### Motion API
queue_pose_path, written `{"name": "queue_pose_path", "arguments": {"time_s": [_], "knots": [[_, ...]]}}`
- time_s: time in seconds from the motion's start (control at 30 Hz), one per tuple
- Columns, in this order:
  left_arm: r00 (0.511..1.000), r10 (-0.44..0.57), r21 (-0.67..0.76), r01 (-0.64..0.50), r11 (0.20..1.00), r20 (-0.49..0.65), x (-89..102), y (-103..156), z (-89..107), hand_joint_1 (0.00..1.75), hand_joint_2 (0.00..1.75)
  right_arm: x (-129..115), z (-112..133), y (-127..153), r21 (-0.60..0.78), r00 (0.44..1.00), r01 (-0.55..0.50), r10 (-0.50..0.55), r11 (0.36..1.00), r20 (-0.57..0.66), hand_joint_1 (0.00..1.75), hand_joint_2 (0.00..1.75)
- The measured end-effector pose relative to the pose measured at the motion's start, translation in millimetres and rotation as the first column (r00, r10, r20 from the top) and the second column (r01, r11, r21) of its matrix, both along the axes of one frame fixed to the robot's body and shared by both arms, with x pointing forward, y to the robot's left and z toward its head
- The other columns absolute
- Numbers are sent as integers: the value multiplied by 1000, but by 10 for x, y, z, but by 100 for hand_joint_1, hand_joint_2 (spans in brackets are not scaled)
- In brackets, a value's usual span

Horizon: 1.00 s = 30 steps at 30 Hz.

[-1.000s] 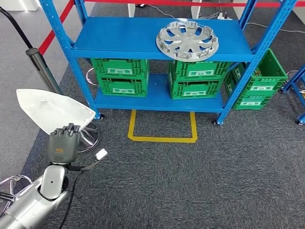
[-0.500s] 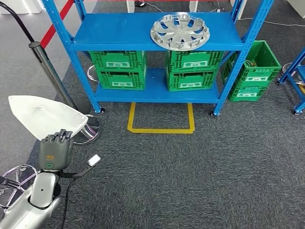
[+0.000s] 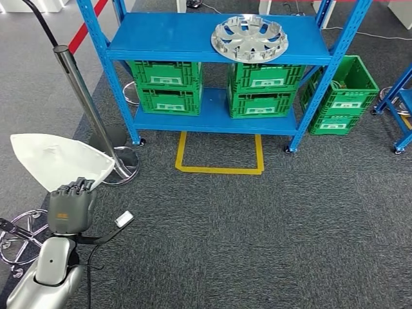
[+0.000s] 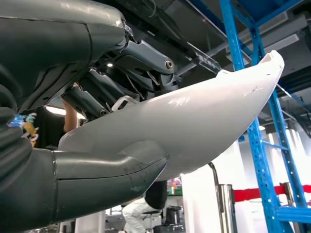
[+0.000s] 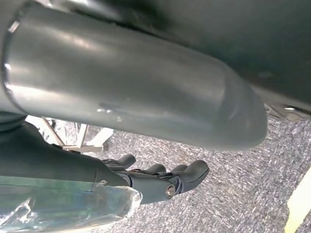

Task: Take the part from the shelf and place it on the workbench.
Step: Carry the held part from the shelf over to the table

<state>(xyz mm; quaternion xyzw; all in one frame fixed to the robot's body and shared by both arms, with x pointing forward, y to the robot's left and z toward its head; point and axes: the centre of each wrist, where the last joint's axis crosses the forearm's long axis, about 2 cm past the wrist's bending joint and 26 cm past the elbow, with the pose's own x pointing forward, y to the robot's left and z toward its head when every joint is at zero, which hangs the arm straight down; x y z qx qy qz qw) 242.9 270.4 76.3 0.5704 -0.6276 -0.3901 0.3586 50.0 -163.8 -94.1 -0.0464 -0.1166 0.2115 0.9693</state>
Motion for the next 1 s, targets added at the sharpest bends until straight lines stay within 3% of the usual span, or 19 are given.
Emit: {"name": "queue_pose_path", "arguments": {"time_s": [0.23,1.0], "knots": [[999,-34,8,34,999,14,3,37,28,175,175,-14,-2,0,0,1000,-1,1,1000,-1,0,0],[998,15,-28,-14,1000,62,154,6,168,175,175,-4,0,2,0,1000,-22,22,1000,4,0,0]]}}
